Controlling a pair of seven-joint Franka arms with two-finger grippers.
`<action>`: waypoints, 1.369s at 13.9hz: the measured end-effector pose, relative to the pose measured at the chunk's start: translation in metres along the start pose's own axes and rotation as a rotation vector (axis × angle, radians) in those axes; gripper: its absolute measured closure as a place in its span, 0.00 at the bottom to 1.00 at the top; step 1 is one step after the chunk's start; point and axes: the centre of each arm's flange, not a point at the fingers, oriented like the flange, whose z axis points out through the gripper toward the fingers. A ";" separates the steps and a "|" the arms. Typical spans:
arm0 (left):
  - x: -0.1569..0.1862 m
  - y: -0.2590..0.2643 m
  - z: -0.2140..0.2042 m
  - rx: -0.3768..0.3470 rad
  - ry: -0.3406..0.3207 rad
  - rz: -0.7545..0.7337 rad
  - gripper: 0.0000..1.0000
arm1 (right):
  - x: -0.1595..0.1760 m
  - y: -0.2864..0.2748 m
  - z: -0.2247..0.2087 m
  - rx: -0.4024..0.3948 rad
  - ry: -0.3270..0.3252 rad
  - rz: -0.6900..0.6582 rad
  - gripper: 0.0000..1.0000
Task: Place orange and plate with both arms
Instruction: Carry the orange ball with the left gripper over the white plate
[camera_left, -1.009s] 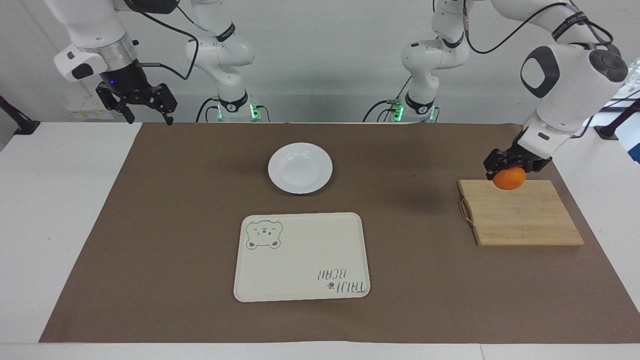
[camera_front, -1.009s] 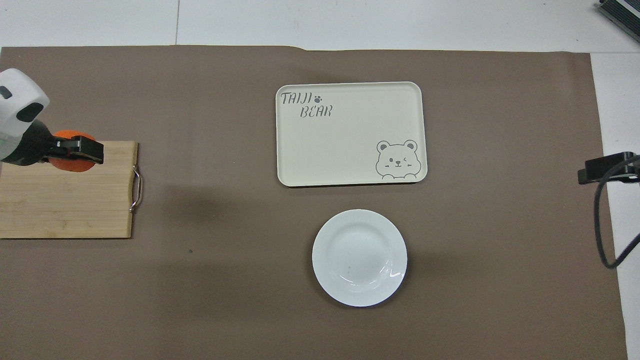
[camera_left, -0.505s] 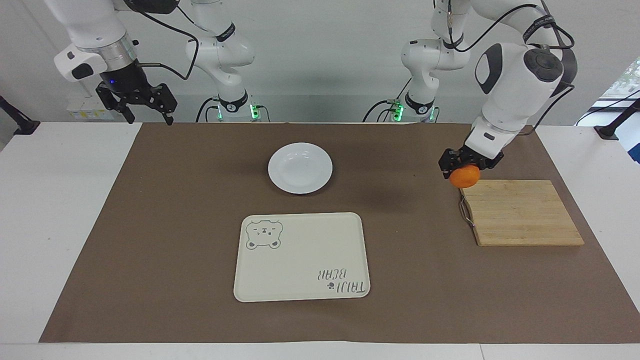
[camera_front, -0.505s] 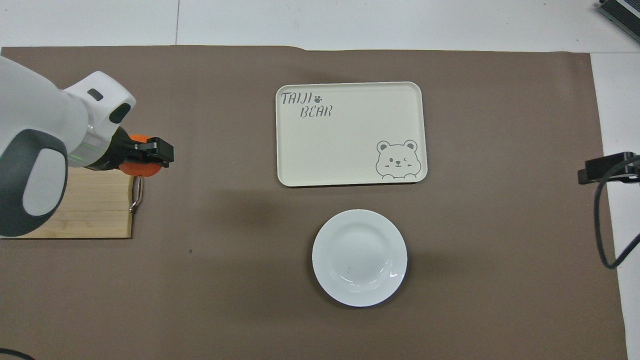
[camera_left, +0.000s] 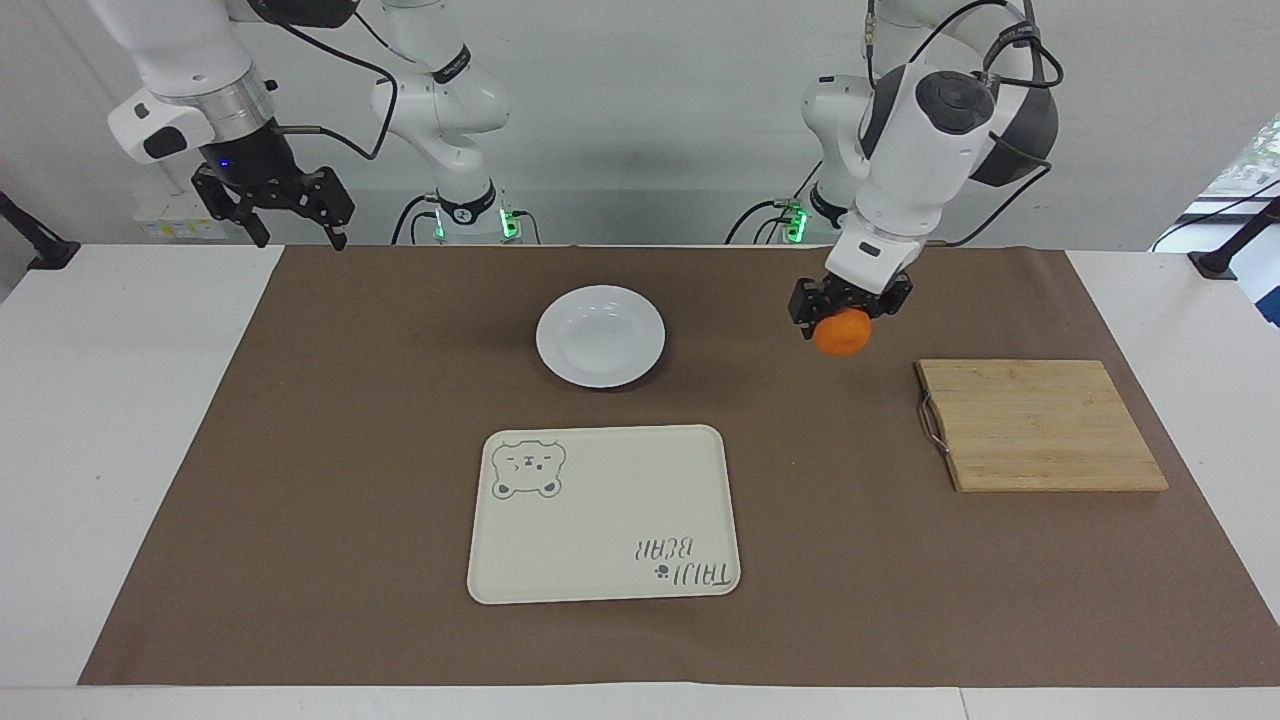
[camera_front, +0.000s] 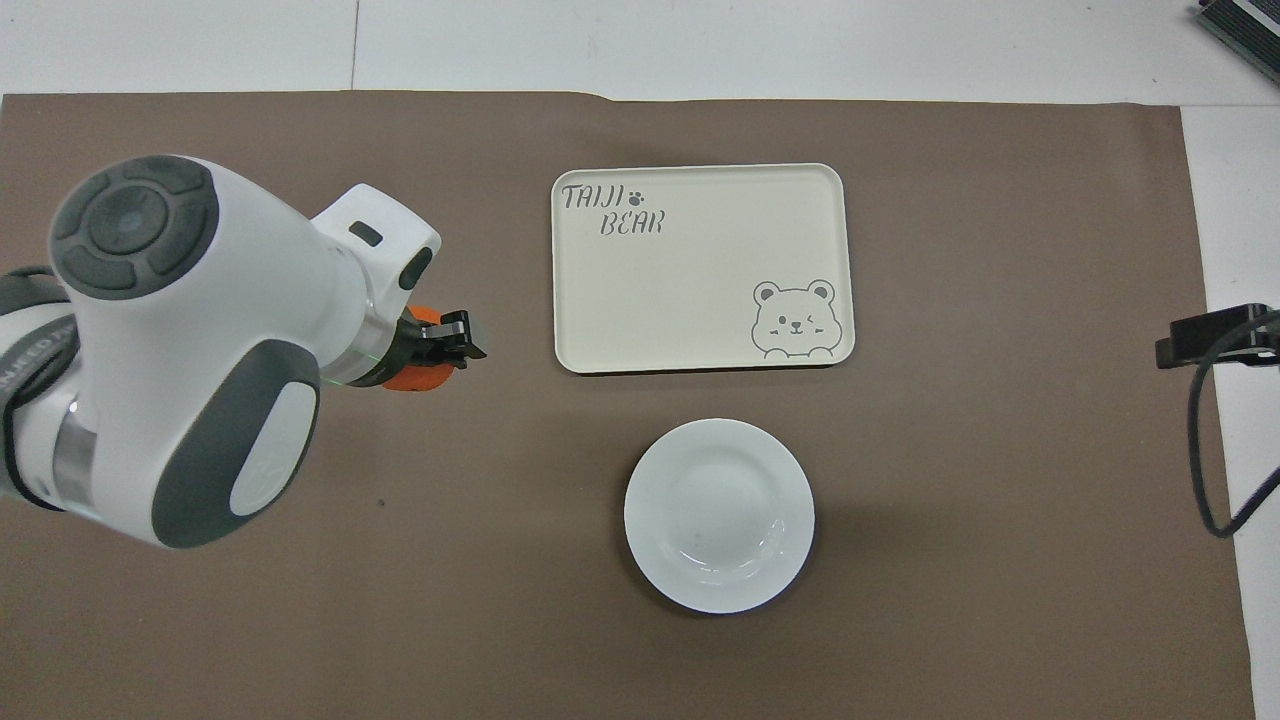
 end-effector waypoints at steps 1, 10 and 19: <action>-0.010 0.013 0.000 -0.012 -0.007 -0.007 0.26 | 0.000 0.000 0.000 0.000 0.000 0.000 0.00; -0.102 0.121 0.062 -0.144 -0.003 -0.022 0.26 | 0.000 -0.001 0.000 0.000 -0.002 -0.003 0.00; -0.191 0.199 0.176 -0.153 -0.014 0.008 0.26 | -0.003 -0.008 -0.002 0.000 -0.002 -0.026 0.00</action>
